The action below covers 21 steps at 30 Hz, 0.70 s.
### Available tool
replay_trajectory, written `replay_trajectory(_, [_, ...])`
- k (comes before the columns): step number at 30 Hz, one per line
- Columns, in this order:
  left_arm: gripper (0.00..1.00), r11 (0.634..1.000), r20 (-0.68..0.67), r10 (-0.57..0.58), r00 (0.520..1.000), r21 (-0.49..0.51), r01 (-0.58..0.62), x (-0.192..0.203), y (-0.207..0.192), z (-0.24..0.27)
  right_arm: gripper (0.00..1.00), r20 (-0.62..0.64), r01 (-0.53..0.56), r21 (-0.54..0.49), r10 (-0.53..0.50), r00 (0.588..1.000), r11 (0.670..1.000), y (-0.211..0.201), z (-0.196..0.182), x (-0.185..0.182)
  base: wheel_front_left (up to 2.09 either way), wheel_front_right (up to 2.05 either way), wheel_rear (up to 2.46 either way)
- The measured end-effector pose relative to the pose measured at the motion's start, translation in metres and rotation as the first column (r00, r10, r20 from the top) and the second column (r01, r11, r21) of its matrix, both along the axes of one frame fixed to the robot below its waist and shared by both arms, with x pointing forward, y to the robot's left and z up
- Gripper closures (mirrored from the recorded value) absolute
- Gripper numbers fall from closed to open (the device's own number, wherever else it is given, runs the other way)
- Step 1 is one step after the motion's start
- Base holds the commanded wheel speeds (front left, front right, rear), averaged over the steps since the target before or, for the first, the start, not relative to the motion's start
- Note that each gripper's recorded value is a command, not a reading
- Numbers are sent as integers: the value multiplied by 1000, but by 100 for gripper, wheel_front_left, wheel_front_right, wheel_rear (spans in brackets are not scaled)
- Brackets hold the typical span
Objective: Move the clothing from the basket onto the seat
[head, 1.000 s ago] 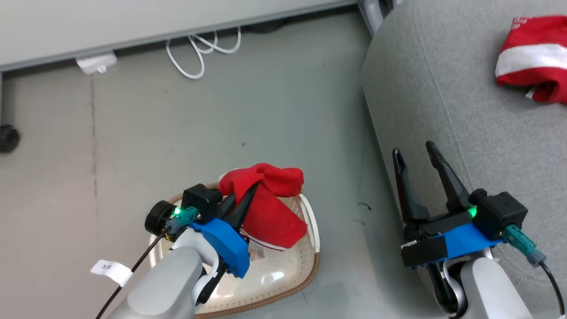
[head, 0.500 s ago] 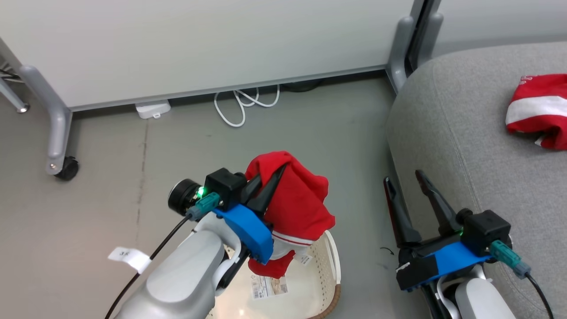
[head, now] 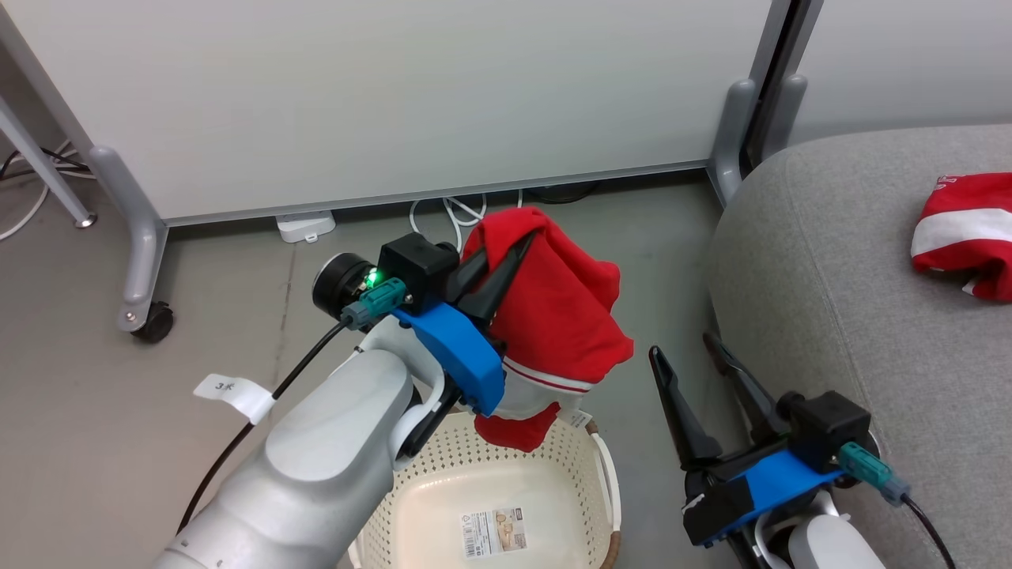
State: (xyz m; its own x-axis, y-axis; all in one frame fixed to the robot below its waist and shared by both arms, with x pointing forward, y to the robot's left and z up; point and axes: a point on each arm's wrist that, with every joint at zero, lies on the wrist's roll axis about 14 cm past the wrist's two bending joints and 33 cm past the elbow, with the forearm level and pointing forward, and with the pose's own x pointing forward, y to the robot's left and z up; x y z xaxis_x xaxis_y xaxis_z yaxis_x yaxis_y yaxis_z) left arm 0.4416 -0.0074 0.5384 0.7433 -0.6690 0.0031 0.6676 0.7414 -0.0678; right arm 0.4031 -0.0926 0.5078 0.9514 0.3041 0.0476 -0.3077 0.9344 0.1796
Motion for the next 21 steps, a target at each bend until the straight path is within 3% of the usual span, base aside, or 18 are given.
replay_trajectory(11, [100, 999, -24, -36, 999, 8, 36, -3, -9, -7, 0, -23, -34, -22, 33, 999, 999, 10, -4, 2, 0, 0, 0])
replay_trajectory(21, [100, 997, -28, -74, 997, 12, 74, -4, -18, -10, 0, -49, -122, -105, 118, 992, 987, 34, 1, 28, 0, 0, 0])
